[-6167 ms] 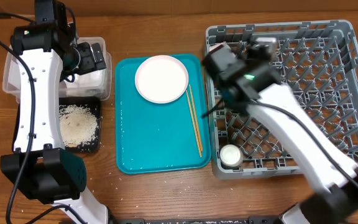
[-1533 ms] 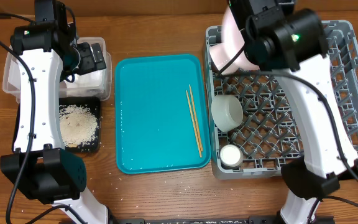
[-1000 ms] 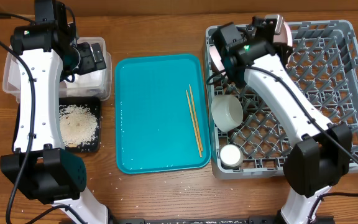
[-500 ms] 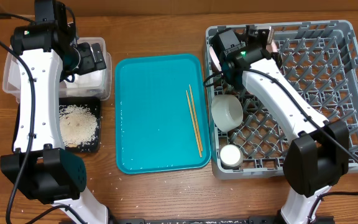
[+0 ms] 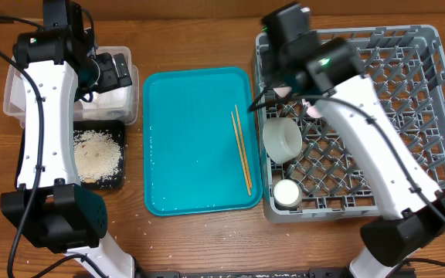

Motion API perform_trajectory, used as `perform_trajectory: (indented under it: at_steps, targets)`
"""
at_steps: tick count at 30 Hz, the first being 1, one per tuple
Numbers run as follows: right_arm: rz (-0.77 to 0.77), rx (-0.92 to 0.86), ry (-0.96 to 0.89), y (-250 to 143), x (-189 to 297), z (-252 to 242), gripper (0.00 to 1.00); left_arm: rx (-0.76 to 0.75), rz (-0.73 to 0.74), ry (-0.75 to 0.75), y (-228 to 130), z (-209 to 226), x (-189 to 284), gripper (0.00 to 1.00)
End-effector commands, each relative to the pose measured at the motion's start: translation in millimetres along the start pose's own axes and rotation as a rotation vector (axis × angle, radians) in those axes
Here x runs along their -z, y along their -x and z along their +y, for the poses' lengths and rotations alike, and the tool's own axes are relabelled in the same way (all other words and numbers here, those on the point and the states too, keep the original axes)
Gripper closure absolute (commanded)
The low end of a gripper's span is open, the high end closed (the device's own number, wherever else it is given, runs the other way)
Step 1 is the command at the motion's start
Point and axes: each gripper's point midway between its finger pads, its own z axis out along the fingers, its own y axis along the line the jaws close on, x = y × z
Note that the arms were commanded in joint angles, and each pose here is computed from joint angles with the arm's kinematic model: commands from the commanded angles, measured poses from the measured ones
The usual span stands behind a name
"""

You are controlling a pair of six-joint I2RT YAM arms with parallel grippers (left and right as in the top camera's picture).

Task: Sort waste into correct bins and load items into the dishwasher
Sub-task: 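Carry the plate to the rack and stand it upright between tines, then reach the right gripper to the wooden chopsticks and grasp one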

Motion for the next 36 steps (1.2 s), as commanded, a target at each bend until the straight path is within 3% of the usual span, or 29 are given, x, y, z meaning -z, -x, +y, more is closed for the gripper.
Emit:
perform_trajectory:
  at_steps: [1,8,12,25,36]
  targets:
    - [0.13,0.116,0.124,-43,-29,58,0.31,-0.015,-0.023,-0.006,5,-2,6,0.0]
    - [0.318,0.201,0.205,-120,-91,119,0.35,-0.015,-0.023,-0.006,5,-2,6,0.0]
    - [0.379,0.214,0.193,-139,-116,123,0.35,-0.015,-0.023,-0.006,5,-2,6,0.0]
    - [0.49,0.227,0.147,-174,-162,120,0.36,-0.015,-0.023,-0.006,5,-2,6,0.0]
    - [0.493,0.237,0.104,-181,-178,113,0.38,-0.015,-0.023,-0.006,5,-2,6,0.0]
